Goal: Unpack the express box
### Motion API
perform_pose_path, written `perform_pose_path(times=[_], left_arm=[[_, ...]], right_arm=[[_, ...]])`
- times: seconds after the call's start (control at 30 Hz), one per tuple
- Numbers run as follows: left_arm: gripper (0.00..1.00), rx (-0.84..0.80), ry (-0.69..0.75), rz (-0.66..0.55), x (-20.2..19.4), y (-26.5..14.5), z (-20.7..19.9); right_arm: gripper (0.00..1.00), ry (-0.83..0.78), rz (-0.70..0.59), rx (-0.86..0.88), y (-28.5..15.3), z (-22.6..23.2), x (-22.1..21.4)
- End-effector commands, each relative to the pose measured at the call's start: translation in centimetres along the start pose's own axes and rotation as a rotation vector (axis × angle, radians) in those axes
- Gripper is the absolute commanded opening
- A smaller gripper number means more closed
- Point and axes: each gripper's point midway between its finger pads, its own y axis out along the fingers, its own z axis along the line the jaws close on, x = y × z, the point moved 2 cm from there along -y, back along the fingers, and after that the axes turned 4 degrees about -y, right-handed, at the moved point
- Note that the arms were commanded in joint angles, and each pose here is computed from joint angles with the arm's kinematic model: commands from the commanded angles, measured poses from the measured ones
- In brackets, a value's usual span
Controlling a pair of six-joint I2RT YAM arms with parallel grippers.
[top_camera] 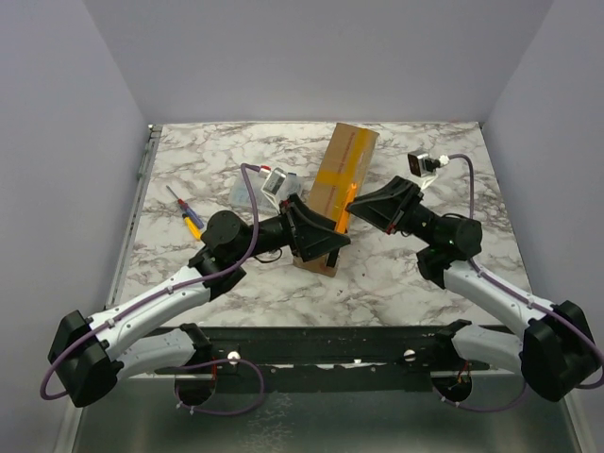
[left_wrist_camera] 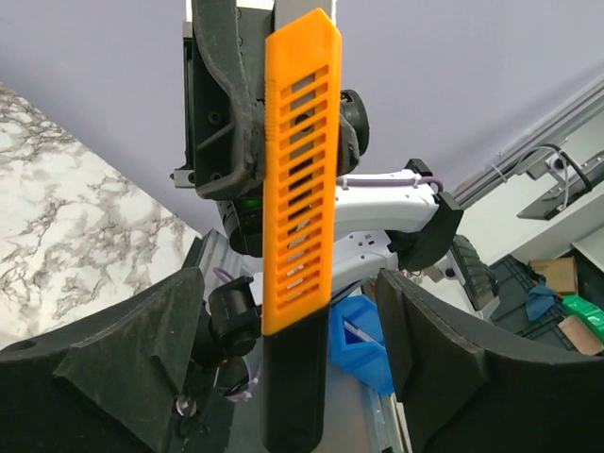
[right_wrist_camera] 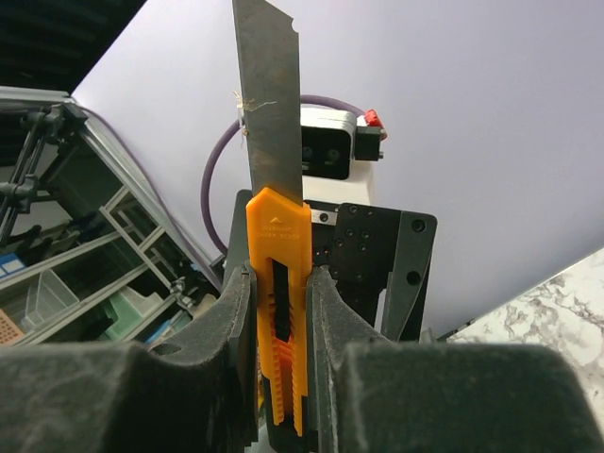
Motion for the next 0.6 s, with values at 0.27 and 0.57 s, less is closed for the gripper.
perform_pose_path(times=[0.27,0.57], left_arm=[[0.25,0.208,0.145,-0.069,2.0,0.2,2.8],[0.00,0.733,0.250,-0.106,3.6,-4.1,8.8]], right_arm=[[0.00,0.024,-0.034,0.026,0.1,0.2,-0.7],[0.63,0.028,0.066,-0.390,-0.4,-6.4,-2.0]])
